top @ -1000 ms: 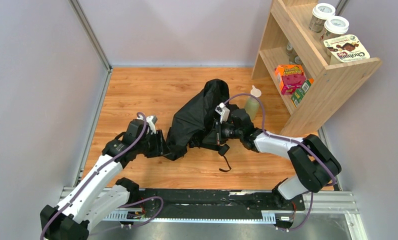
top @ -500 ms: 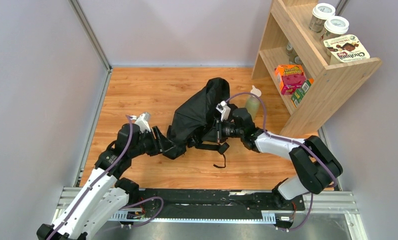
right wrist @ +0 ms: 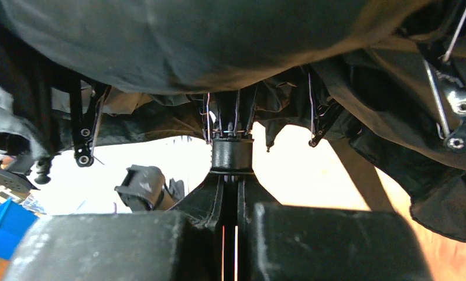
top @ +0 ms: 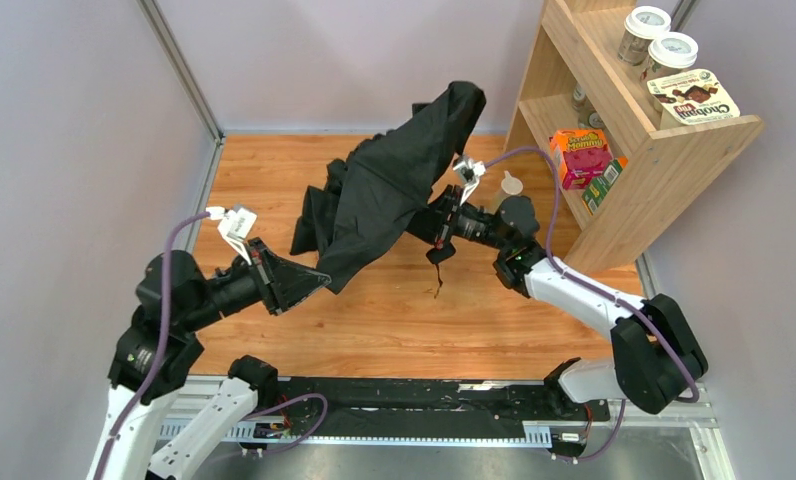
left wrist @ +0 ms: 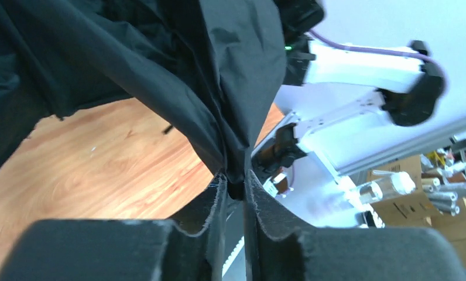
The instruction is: Put away the umbrella
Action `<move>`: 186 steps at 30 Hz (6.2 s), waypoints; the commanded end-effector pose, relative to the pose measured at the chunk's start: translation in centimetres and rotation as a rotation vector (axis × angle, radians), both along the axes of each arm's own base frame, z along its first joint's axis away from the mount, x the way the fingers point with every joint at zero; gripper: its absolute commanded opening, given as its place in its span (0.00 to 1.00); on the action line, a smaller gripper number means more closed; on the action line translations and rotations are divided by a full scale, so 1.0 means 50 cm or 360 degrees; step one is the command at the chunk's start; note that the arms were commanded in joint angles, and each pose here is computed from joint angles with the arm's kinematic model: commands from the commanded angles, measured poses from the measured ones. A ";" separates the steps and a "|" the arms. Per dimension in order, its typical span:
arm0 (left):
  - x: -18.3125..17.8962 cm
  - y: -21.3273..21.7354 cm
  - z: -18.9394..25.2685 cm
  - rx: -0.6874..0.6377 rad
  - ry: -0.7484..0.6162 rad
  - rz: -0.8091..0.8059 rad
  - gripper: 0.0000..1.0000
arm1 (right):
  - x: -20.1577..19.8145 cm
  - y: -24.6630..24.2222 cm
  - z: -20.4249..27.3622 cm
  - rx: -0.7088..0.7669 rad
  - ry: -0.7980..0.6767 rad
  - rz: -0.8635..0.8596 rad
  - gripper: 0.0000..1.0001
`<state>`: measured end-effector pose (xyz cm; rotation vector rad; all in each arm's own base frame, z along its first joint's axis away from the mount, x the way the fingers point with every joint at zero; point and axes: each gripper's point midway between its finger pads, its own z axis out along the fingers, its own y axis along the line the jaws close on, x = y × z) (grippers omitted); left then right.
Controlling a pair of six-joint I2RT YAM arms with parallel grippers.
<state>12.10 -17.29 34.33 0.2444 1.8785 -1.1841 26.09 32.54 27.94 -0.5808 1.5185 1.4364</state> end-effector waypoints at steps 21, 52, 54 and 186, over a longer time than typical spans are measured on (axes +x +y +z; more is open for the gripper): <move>0.001 -0.025 0.164 -0.0293 -0.0121 -0.0066 0.72 | 0.015 -0.059 0.289 0.0242 -0.0717 -0.0576 0.00; -0.073 0.068 0.238 0.0165 -0.0614 0.0038 0.77 | -0.148 -0.062 0.244 0.0252 -0.0642 0.0489 0.00; -0.071 0.063 0.240 0.0125 -0.0541 0.0043 0.77 | -0.144 -0.061 0.243 0.0244 -0.0632 0.0477 0.00; 0.047 -0.130 0.170 -0.0273 -0.0231 -0.0696 0.00 | -0.123 0.167 0.109 -0.0695 -0.0427 0.0245 1.00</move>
